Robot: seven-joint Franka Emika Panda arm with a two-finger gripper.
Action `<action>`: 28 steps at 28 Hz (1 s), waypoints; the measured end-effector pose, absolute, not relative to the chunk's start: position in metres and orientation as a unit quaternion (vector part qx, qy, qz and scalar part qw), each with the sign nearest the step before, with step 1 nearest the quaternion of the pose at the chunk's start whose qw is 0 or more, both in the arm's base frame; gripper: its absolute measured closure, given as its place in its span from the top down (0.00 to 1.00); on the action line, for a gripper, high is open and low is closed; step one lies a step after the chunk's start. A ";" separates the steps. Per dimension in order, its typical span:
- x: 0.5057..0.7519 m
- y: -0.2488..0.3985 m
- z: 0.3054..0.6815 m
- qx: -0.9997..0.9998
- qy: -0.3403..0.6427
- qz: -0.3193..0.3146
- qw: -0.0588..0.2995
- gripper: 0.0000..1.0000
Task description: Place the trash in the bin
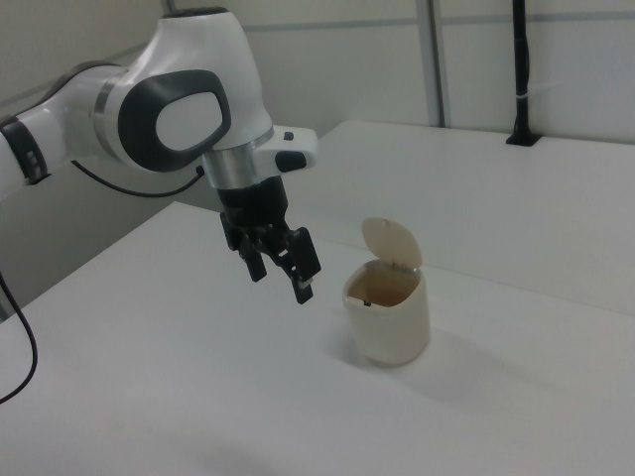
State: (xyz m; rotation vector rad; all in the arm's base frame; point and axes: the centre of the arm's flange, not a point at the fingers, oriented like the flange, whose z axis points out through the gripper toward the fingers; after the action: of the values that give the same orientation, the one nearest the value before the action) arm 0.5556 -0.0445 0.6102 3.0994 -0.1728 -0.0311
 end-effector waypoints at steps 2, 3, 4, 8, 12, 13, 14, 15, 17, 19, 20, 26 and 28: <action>0.555 -0.047 0.610 0.999 -0.044 -0.011 0.016 1.00; 0.555 -0.048 0.610 0.999 -0.037 -0.011 0.014 1.00; 0.555 -0.048 0.610 0.999 -0.033 -0.011 0.014 1.00; 0.556 -0.048 0.610 1.000 -0.019 -0.008 0.013 1.00; 0.560 -0.044 0.612 1.000 -0.008 0.008 0.013 1.00; 0.561 -0.043 0.612 1.000 -0.006 0.013 0.014 1.00; 0.563 -0.042 0.610 1.000 -0.005 0.017 0.014 1.00; 0.563 -0.041 0.610 1.000 -0.004 0.019 0.014 1.00; 0.564 -0.040 0.609 1.000 -0.003 0.019 0.014 1.00; 0.564 -0.039 0.608 1.000 -0.003 0.019 0.014 1.00; 0.564 -0.040 0.609 1.000 -0.003 0.019 0.014 1.00; 0.564 -0.040 0.609 1.000 -0.004 0.019 0.014 1.00; 0.564 -0.040 0.609 1.000 -0.004 0.019 0.014 1.00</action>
State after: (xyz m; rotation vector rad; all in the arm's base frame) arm 0.5635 -0.0399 0.6086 3.1132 -0.0117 0.0598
